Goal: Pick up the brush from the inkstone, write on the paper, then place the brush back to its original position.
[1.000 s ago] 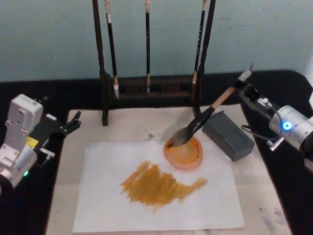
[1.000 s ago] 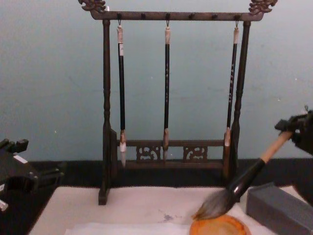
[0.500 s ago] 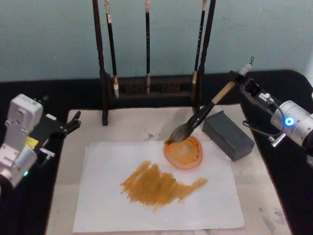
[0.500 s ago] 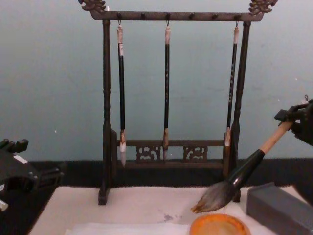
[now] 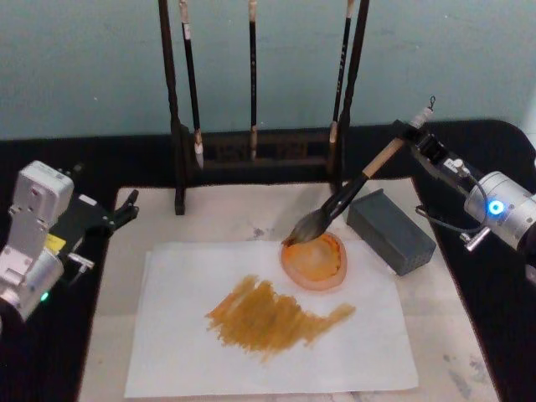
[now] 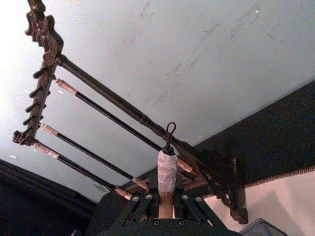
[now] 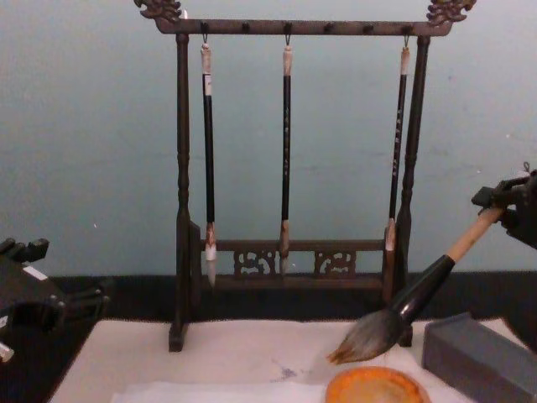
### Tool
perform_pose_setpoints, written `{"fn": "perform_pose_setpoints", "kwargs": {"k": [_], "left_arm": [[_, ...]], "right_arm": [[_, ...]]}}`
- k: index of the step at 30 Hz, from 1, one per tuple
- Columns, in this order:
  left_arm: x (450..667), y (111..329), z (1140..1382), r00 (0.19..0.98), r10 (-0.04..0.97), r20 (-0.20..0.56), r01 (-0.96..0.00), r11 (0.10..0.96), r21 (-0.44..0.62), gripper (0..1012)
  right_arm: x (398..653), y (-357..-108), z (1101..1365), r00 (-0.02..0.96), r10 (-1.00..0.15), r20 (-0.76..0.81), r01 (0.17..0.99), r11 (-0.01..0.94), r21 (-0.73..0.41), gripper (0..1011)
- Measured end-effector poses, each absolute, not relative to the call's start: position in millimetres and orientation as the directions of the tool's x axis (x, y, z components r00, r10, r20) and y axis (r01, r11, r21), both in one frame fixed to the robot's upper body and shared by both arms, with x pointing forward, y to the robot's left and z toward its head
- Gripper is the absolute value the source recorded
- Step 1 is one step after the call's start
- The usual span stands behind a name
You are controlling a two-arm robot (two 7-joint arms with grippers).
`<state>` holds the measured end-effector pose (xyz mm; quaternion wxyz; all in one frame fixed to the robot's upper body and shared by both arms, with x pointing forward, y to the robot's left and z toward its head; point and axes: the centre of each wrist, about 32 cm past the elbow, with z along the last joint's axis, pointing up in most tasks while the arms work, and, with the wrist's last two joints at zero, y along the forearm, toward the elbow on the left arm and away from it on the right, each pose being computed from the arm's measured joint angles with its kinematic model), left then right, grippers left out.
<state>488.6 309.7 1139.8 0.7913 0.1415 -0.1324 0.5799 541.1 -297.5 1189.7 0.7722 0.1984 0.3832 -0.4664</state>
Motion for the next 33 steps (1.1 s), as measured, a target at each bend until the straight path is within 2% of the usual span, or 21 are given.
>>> {"fn": "perform_pose_setpoints", "kwargs": {"k": [5, 16, 28, 33], "left_arm": [[489, 310, 1140, 0.292, 0.88, 0.374, -0.955, 0.287, 0.07, 1010], [489, 310, 1140, 0.292, 0.88, 0.374, -0.955, 0.287, 0.07, 1010], [489, 310, 1140, 0.292, 0.88, 0.374, -0.955, 0.287, 0.07, 1010], [489, 310, 1140, 0.292, 0.88, 0.374, -0.955, 0.287, 0.07, 1010]], "right_arm": [[546, -294, 1195, 0.304, -0.607, -0.734, 0.871, 0.489, -0.043, 154], [561, -275, 1232, 0.468, -0.675, -0.57, 0.828, 0.56, 0.017, 154], [554, -232, 1266, 0.727, -0.636, -0.259, 0.655, 0.755, -0.015, 154], [545, -220, 1272, 0.785, -0.6, -0.156, 0.603, 0.797, -0.031, 154]]}}
